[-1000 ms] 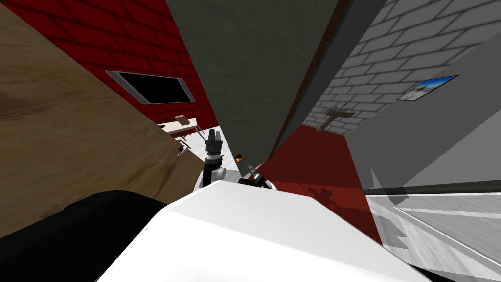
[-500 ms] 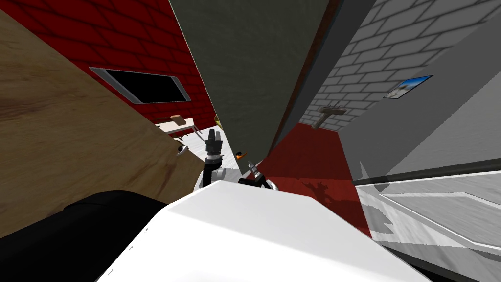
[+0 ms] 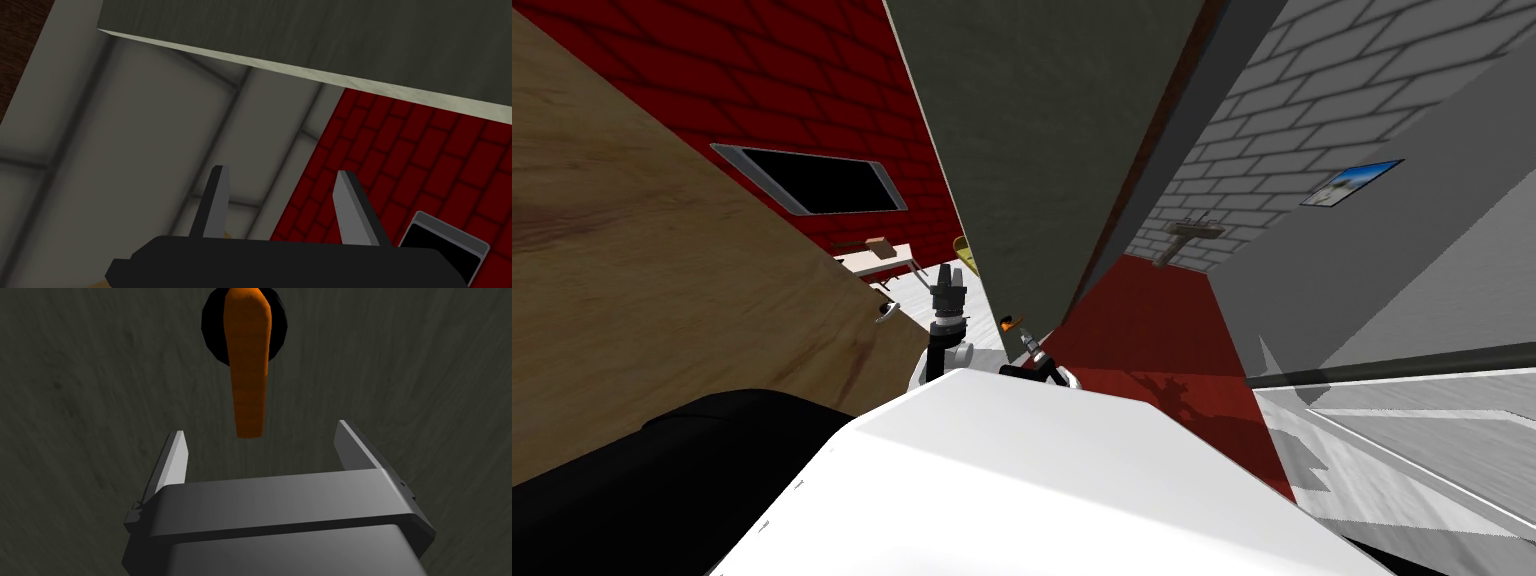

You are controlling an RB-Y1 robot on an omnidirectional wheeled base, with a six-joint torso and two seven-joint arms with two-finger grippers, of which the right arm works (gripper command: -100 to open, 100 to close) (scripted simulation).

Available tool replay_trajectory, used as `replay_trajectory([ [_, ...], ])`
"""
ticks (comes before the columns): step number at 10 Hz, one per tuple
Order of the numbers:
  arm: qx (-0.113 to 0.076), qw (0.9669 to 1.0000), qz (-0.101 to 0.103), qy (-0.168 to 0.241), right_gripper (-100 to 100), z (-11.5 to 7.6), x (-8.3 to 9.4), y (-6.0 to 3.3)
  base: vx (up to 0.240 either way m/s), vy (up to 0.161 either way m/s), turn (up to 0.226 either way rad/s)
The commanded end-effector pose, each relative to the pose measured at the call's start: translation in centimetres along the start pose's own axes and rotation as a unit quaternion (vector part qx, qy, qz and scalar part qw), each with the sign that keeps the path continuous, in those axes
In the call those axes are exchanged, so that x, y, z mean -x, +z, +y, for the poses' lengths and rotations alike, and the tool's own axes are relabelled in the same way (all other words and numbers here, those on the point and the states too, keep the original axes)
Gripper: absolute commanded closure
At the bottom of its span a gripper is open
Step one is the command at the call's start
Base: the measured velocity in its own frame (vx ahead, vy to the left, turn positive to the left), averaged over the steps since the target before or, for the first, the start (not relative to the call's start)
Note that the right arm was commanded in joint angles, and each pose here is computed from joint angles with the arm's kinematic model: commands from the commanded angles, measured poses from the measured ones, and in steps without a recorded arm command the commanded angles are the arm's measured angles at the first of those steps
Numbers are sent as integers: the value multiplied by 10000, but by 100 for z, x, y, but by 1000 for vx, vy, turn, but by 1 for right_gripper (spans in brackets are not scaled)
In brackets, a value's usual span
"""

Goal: Push the door open

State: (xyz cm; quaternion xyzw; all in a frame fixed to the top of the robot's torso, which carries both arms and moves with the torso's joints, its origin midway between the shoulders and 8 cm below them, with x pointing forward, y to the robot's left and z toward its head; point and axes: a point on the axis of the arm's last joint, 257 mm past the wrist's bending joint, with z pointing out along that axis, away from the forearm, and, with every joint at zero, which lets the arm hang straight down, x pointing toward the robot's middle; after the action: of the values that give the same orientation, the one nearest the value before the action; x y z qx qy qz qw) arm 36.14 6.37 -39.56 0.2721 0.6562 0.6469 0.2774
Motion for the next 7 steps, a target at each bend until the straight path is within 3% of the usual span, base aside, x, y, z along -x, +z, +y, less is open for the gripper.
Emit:
replay_trajectory([
  [1,2,10000,-19,-2,-100,2,11,13,146,161,19],
  [5,33,10000,-47,30,-100,35,-9,68,113,120,20],
  [6,33,10000,-47,30,100,35,-9,68,-9,-9,0],
  [7,33,10000,-47,30,100,35,-9,68,-24,-28,4],
])
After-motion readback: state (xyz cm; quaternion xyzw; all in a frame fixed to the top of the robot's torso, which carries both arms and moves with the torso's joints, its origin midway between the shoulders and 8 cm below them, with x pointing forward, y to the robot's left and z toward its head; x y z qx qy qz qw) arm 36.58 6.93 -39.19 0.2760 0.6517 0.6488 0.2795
